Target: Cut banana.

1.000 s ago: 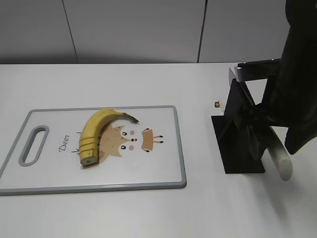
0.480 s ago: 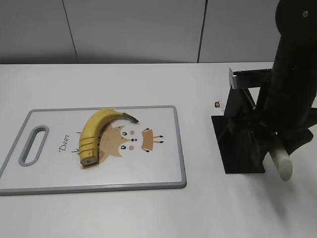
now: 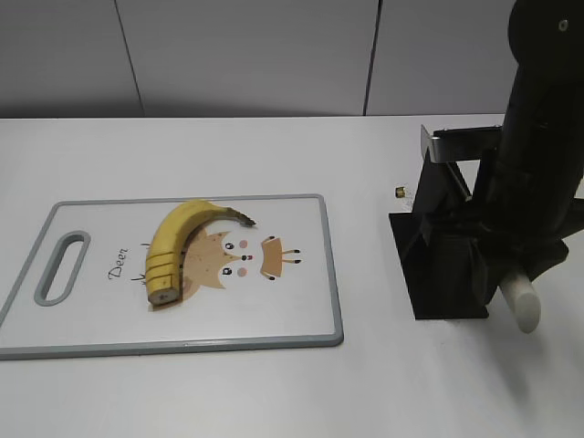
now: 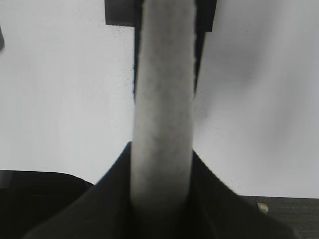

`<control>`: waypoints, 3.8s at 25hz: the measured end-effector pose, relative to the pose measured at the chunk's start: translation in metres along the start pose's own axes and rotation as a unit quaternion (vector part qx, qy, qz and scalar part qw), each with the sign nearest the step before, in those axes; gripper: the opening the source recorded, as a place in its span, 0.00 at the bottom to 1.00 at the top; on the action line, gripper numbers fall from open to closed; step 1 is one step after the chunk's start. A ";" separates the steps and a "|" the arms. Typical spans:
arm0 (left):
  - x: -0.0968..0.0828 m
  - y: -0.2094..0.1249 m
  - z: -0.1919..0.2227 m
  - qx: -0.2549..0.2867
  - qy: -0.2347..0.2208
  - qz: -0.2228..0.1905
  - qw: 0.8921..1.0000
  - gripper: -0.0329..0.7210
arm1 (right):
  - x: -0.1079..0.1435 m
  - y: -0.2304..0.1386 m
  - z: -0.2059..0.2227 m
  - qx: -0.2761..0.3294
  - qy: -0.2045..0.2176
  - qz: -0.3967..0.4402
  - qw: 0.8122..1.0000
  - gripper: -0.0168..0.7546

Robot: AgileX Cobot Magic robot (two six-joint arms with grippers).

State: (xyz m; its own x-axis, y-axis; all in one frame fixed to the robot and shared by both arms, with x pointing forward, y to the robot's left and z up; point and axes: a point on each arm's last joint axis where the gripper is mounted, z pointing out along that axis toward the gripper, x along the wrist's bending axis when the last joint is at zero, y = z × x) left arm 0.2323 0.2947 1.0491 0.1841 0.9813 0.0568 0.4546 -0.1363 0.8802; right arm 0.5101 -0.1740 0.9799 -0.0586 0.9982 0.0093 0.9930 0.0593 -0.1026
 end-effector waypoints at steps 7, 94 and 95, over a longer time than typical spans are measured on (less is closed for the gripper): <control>0.000 0.000 0.000 0.000 0.000 0.000 1.000 0.70 | -0.001 -0.002 -0.010 -0.015 0.004 -0.001 1.000 0.23; -0.024 0.197 0.238 0.098 -0.267 0.430 0.857 0.88 | 0.105 0.099 -0.092 -0.252 0.073 -0.657 0.706 0.23; -0.025 0.195 0.242 0.103 -0.269 0.430 0.856 0.88 | 0.109 0.098 -0.089 -0.250 0.075 -0.661 0.704 0.23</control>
State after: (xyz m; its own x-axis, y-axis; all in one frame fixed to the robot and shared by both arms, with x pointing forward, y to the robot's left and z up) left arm 0.5273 0.2111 1.1048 0.8772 0.3089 0.3676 0.0828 -0.8514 0.5179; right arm 0.6107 -0.0594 1.0597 -0.9906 0.0589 -0.1234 -0.0042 0.8892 0.4576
